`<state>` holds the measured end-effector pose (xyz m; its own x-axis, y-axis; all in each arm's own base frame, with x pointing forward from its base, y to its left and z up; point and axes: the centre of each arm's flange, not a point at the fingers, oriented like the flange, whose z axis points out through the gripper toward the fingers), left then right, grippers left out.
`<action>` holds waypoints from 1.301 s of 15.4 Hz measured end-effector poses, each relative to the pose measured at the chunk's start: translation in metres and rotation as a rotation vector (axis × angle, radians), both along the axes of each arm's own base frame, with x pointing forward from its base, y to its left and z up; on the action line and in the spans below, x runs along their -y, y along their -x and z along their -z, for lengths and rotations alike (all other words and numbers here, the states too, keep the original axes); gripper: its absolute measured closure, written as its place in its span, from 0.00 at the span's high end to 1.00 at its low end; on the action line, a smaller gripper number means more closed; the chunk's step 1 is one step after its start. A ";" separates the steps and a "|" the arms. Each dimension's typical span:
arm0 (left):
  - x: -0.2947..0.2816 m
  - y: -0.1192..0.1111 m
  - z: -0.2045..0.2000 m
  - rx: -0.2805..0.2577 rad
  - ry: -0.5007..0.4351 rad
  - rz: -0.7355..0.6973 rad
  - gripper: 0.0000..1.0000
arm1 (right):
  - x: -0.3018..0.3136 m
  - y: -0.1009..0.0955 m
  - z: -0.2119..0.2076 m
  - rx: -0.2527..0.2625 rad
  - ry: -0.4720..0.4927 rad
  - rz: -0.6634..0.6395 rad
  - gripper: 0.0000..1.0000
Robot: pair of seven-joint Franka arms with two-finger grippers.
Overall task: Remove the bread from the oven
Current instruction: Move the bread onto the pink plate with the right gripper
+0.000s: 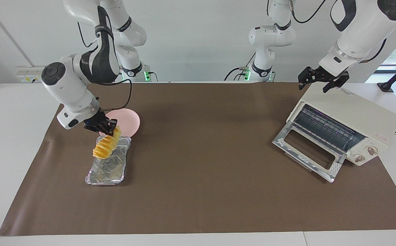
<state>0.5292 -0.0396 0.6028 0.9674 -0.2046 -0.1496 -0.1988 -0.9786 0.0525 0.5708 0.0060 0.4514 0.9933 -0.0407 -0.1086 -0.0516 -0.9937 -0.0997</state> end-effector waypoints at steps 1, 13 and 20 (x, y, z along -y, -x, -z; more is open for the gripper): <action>0.000 0.000 0.000 0.000 0.000 0.000 1.00 | -0.003 0.015 -0.013 -0.025 0.005 -0.001 0.08; 0.000 0.000 0.000 0.000 0.000 0.000 1.00 | -0.018 0.145 0.057 -0.134 0.040 -0.089 0.08; 0.000 0.000 0.000 0.000 0.000 0.000 1.00 | 0.002 0.136 0.093 -0.029 0.034 -0.117 0.08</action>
